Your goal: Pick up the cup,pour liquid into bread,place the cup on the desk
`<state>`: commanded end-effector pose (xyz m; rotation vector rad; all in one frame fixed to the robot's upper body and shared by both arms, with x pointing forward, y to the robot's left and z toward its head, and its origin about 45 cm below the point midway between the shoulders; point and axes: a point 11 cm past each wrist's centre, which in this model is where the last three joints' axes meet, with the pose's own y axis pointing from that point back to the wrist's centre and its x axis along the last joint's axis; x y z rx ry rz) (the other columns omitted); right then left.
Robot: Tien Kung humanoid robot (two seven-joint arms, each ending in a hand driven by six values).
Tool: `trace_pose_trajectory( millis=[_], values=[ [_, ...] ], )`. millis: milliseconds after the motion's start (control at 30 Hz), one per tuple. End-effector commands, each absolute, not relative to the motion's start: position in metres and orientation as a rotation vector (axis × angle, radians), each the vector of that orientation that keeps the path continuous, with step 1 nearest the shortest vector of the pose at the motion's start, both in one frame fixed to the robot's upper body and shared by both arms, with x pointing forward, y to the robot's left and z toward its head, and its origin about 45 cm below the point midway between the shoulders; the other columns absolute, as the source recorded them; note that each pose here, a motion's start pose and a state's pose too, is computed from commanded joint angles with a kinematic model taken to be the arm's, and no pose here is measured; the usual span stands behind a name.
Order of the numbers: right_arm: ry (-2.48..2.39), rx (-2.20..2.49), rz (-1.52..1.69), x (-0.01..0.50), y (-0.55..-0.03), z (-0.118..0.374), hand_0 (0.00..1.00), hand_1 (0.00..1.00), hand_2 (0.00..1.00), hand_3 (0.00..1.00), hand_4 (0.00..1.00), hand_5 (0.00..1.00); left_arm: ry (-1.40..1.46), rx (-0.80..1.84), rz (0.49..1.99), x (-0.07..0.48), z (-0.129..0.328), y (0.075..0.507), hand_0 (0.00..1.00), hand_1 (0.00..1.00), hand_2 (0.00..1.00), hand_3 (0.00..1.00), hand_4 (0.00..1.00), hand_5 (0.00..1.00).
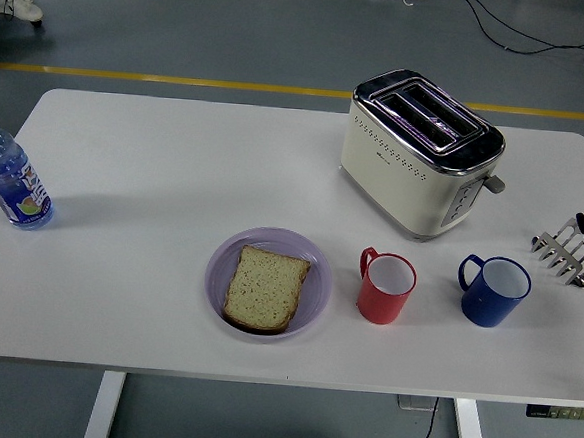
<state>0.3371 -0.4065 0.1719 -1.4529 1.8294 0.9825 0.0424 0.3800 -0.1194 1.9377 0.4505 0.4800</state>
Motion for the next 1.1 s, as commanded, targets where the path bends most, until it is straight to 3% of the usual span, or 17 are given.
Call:
trace_pose_trajectory(
  millis=[1100],
  values=[
    [1.846,-1.379,0.990,0.3379,-0.4146,0.1669,0.599,0.547,0.618,0.592,0.630,0.115,0.440,1.933,0.487,0.0480,-0.1189,0.3796,0.348,0.316,0.399,0.641,0.368,0.998]
  ],
)
